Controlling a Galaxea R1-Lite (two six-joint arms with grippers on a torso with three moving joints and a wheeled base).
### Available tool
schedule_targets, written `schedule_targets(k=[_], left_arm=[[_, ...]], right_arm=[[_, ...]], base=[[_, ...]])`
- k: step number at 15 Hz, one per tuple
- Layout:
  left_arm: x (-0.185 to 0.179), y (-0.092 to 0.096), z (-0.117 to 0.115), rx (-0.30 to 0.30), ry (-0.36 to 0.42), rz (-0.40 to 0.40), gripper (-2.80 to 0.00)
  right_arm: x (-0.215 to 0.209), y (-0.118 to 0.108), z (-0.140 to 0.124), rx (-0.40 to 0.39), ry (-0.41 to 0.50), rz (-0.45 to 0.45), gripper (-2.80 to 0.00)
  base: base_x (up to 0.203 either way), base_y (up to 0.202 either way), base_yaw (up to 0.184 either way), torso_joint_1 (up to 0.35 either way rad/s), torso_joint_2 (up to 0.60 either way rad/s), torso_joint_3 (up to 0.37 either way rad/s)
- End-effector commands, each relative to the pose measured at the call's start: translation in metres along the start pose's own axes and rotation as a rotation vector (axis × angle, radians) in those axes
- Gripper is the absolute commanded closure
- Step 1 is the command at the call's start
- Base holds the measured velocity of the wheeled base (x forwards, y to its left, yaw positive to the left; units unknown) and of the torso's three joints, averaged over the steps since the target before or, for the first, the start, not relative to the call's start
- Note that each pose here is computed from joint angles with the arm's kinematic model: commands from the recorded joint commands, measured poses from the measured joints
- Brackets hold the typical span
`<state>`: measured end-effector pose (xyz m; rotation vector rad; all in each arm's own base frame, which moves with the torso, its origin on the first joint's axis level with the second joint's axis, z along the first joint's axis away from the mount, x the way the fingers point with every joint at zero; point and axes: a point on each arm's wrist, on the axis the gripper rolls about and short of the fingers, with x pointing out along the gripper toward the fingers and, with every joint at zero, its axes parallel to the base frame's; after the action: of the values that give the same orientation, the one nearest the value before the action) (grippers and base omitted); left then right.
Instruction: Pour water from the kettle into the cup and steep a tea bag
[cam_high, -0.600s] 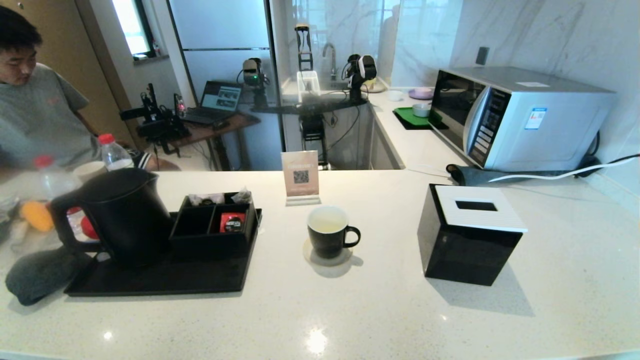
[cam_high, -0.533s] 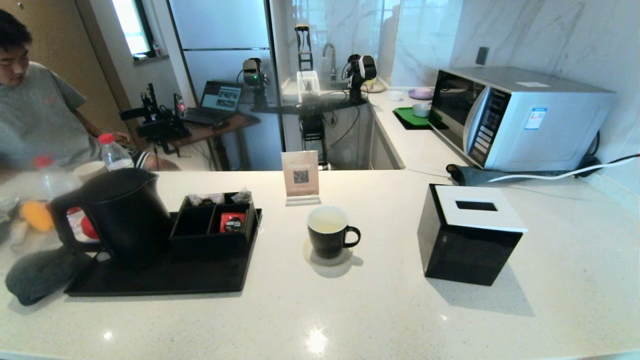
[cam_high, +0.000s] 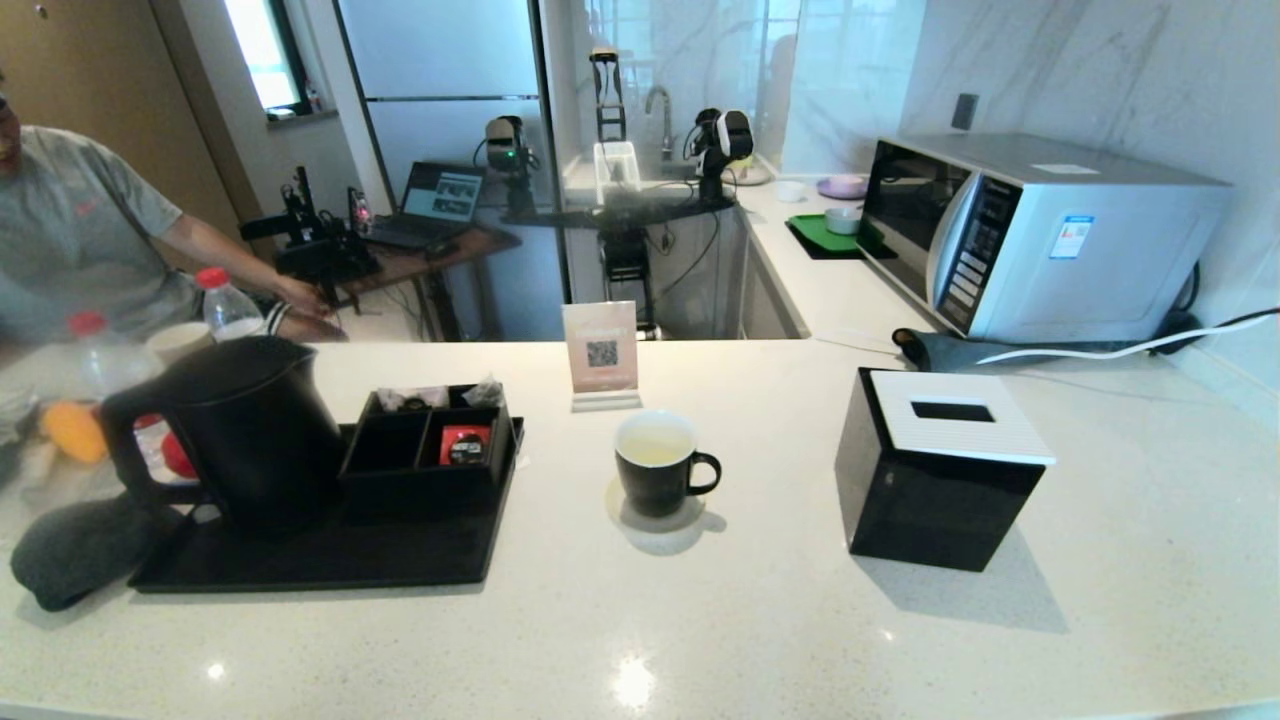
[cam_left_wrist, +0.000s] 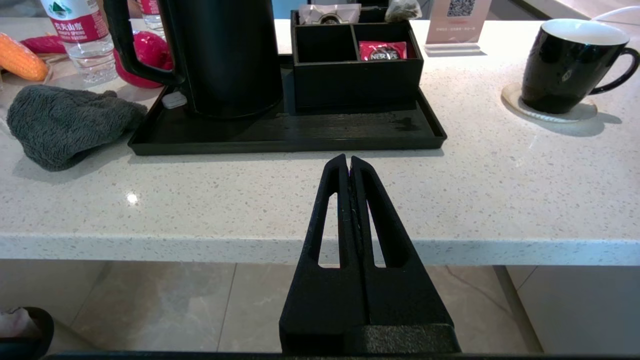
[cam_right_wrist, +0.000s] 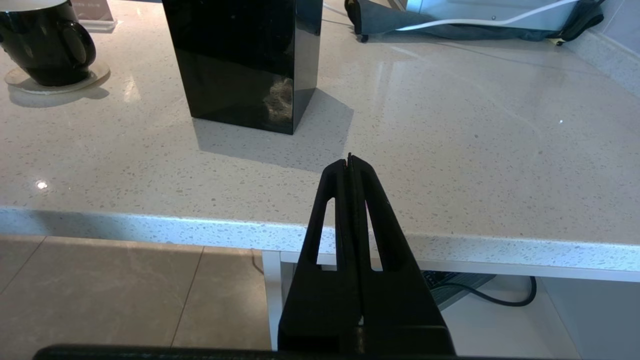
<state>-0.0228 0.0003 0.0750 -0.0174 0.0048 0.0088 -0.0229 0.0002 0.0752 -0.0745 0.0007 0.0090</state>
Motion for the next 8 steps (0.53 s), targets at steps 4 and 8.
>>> schedule_targets(k=[4,8], left_arm=[[0.0,0.0,0.0,-0.001,0.0,0.0,0.0],[0.0,0.0,0.0001,-0.004,-0.002,0.002,0.0]], right_arm=[[0.0001,0.0,0.0,-0.001,0.002,0.0,0.0],[0.0001,0.0,0.0,-0.001,0.002,0.0,0.0]], base=[[0.0,0.0,0.0,0.0,0.0,0.0],[0.0,0.0,0.0,0.0,0.0,0.0]])
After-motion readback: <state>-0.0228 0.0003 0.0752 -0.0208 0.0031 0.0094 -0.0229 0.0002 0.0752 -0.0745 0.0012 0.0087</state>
